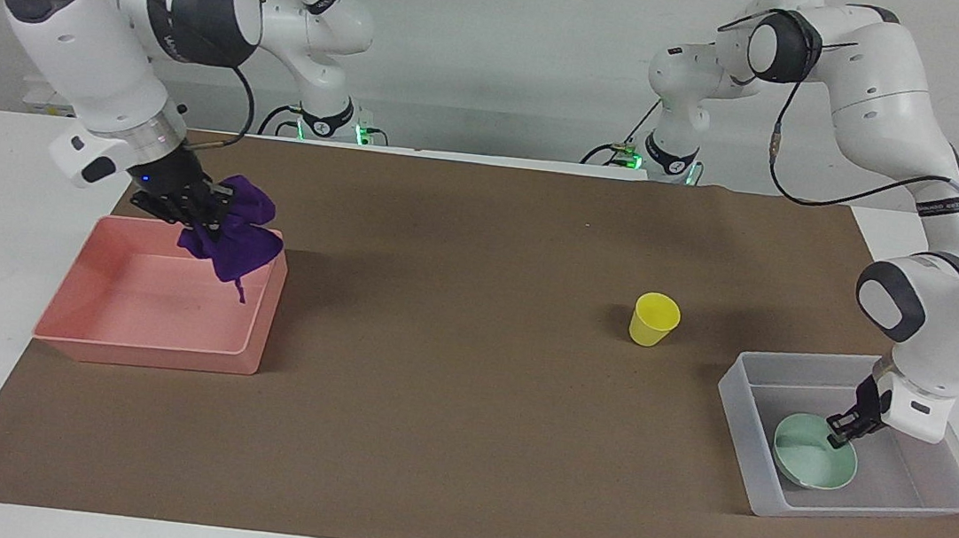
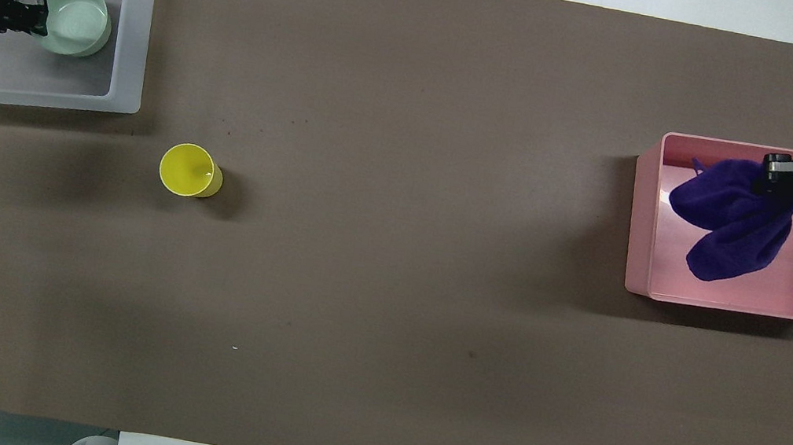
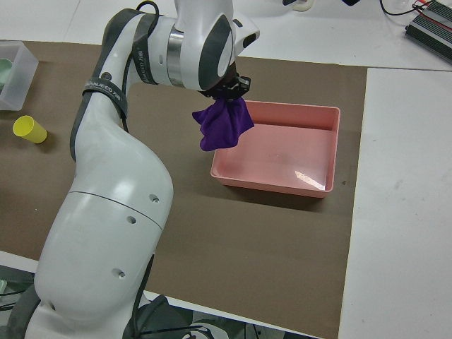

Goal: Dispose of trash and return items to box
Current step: 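Set the bowl in the box while the right gripper drops the cloth, then reach the left gripper to the yellow cup and grasp it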

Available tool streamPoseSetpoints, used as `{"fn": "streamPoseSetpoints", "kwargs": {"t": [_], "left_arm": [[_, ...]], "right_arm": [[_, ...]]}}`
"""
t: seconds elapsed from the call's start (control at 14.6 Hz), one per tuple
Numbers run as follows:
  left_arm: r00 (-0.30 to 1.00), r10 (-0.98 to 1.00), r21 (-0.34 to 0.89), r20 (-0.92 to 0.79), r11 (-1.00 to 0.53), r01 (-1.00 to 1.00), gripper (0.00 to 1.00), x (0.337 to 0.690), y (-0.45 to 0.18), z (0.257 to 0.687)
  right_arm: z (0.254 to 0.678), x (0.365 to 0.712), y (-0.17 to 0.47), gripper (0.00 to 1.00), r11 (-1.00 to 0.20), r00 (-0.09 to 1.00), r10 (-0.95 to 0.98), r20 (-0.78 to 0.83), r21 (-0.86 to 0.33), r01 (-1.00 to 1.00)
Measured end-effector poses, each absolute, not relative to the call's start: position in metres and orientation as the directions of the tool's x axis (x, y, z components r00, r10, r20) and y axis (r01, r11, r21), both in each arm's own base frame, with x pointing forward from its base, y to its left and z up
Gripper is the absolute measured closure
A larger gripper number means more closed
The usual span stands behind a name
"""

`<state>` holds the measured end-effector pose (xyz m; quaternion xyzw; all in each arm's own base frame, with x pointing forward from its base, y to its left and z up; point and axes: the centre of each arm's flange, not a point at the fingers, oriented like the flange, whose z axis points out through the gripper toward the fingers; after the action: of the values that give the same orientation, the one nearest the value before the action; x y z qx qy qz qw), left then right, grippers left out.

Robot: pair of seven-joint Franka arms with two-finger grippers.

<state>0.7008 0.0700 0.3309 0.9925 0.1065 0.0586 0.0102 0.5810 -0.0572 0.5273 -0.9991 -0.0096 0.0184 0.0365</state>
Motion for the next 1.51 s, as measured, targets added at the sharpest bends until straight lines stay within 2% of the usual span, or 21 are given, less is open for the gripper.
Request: {"fn": "streamPoseSetpoints", "kwargs": {"t": [0.07, 0.14, 0.41, 0.69, 0.75, 0.82, 0.96, 1.17, 1.44, 1.51], "left_arm": [[0.971, 0.212, 0.034, 0.108, -0.977, 0.209, 0.96, 0.699, 0.069, 0.336], [0.973, 0.210, 0.034, 0.100, -0.978, 0.208, 0.90, 0.697, 0.069, 0.339], [0.974, 0.197, 0.040, 0.107, -0.980, 0.194, 0.48, 0.697, 0.060, 0.359], [0.980, 0.139, 0.059, 0.140, -0.989, 0.132, 0.06, 0.681, 0.018, 0.453], [0.987, 0.122, 0.062, 0.108, -0.991, 0.115, 0.00, 0.668, -0.002, 0.475], [0.993, 0.111, 0.062, 0.049, -0.992, 0.108, 0.00, 0.650, -0.028, 0.487], [0.993, 0.102, 0.047, -0.053, -0.993, 0.105, 0.00, 0.607, -0.100, 0.473], [0.988, 0.098, 0.016, -0.121, -0.995, 0.100, 0.00, 0.545, -0.165, 0.415], [0.988, 0.140, 0.032, -0.065, -0.989, 0.142, 0.01, 0.507, -0.155, 0.370], [0.987, 0.149, 0.034, -0.056, -0.988, 0.151, 0.06, 0.501, -0.156, 0.363]], "right_arm": [[0.514, 0.578, -0.073, 0.89, -0.997, 0.999, 0.016, -0.043, -0.073, 0.013], [0.501, 0.576, -0.085, 0.89, -0.997, 0.999, 0.012, -0.045, -0.072, 0.008], [0.446, 0.570, -0.108, 0.89, -0.998, 0.999, -0.018, -0.046, -0.062, -0.021], [0.395, 0.568, -0.112, 0.89, -0.998, 0.999, -0.031, -0.036, -0.049, -0.033], [0.388, 0.568, -0.113, 0.89, -0.998, 0.999, -0.033, -0.038, -0.048, -0.034], [0.383, 0.568, -0.113, 0.84, -0.998, 0.999, -0.032, -0.044, -0.048, -0.034], [0.382, 0.569, -0.112, 0.80, -0.998, 0.998, -0.031, -0.046, -0.048, -0.033], [0.391, 0.570, -0.108, 0.44, -0.998, 0.999, -0.023, -0.046, -0.050, -0.026], [0.442, 0.571, -0.089, 0.03, -0.997, 0.997, 0.017, -0.077, -0.070, 0.012], [0.456, 0.571, -0.083, 0.01, -0.997, 0.996, 0.029, -0.081, -0.074, 0.023]]}}
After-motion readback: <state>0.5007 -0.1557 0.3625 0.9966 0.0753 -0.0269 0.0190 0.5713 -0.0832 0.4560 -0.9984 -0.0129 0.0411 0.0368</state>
